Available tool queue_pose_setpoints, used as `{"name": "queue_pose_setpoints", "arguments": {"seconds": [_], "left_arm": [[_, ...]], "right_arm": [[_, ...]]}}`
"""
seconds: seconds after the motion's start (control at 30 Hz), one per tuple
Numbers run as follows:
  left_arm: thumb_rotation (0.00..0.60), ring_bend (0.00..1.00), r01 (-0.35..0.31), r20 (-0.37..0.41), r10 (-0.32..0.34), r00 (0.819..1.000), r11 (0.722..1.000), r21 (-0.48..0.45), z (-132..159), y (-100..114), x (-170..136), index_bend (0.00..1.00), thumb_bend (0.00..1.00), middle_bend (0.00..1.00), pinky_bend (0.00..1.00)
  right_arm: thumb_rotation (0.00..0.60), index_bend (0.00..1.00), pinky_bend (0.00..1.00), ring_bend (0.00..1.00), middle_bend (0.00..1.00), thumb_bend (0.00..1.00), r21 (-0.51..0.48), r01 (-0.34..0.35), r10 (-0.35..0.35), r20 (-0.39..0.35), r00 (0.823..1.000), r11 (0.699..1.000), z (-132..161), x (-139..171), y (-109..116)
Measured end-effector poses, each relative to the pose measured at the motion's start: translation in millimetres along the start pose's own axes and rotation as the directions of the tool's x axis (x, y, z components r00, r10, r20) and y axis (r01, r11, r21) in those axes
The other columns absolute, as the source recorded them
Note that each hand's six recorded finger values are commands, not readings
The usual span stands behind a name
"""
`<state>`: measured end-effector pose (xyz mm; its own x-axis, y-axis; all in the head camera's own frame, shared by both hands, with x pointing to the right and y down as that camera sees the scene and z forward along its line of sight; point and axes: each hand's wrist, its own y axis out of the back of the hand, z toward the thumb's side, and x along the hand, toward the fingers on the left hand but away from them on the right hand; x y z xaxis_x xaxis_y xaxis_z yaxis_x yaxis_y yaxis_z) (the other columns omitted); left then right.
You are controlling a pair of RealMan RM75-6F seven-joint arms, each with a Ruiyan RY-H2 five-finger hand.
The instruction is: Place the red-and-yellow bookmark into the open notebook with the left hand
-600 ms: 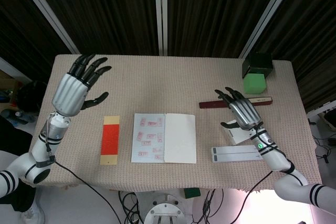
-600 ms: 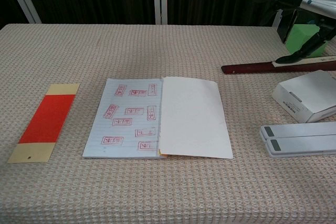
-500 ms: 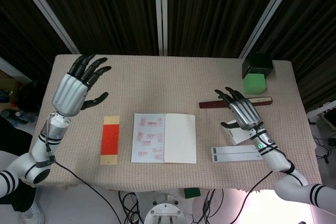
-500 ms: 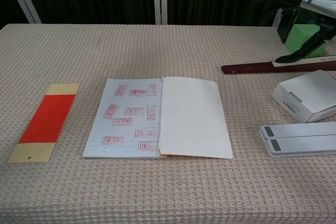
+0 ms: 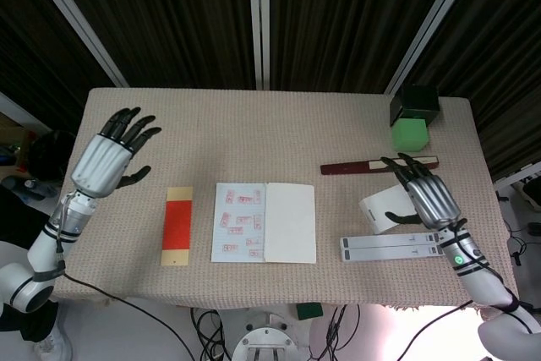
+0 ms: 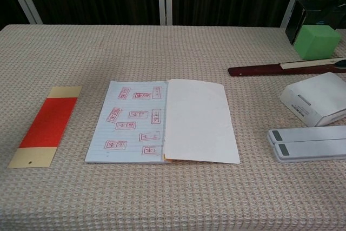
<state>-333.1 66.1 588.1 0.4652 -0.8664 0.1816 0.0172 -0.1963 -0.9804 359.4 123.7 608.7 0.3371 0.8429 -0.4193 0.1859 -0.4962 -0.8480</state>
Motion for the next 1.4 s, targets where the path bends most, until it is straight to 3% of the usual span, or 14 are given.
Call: {"name": "queue_pose_setpoints", "arguments": {"seconds": [0.17, 0.3, 0.4, 0.63, 0.9, 1.4], "left_arm": [[0.6, 0.06, 0.166, 0.006, -0.167, 0.986, 0.983, 0.073, -4, -34, -22, 0.22, 0.19, 0.13, 0.13], [0.6, 0.06, 0.299, 0.042, -0.305, 0.951, 0.947, 0.117, 3, -64, -39, 0.22, 0.2, 0.12, 0.13], [0.6, 0.06, 0.35, 0.099, -0.37, 0.924, 0.92, 0.175, 17, -81, -47, 0.22, 0.2, 0.11, 0.13], [0.6, 0.06, 0.37, 0.188, -0.438, 0.879, 0.876, 0.309, 38, -100, -50, 0.22, 0.2, 0.08, 0.13], [0.6, 0.04, 0.416, 0.233, -0.511, 0.827, 0.837, 0.356, 49, -120, -51, 0.22, 0.15, 0.03, 0.12], [0.6, 0.03, 0.389, 0.315, -0.515, 0.797, 0.837, 0.384, 68, -136, -50, 0.22, 0.1, 0.02, 0.12]], "right_arm": [[0.6, 0.11, 0.18, 0.06, 0.23, 0.09, 0.039, 0.025, -0.026, 0.041, 0.999, 0.999, -14, 46, 24], [0.6, 0.12, 0.19, 0.06, 0.23, 0.09, 0.055, 0.06, -0.063, 0.052, 0.997, 0.997, -14, 70, 35], [0.6, 0.12, 0.19, 0.06, 0.23, 0.09, 0.054, 0.085, -0.088, 0.053, 0.995, 0.995, -12, 79, 39], [0.6, 0.12, 0.19, 0.06, 0.23, 0.09, 0.054, 0.1, -0.103, 0.065, 0.993, 0.994, -11, 88, 39], [0.6, 0.12, 0.19, 0.06, 0.23, 0.09, 0.05, 0.102, -0.107, 0.095, 0.99, 0.993, -15, 91, 37], [0.6, 0.13, 0.19, 0.06, 0.23, 0.09, 0.047, 0.12, -0.125, 0.124, 0.984, 0.992, -15, 95, 38]]}}
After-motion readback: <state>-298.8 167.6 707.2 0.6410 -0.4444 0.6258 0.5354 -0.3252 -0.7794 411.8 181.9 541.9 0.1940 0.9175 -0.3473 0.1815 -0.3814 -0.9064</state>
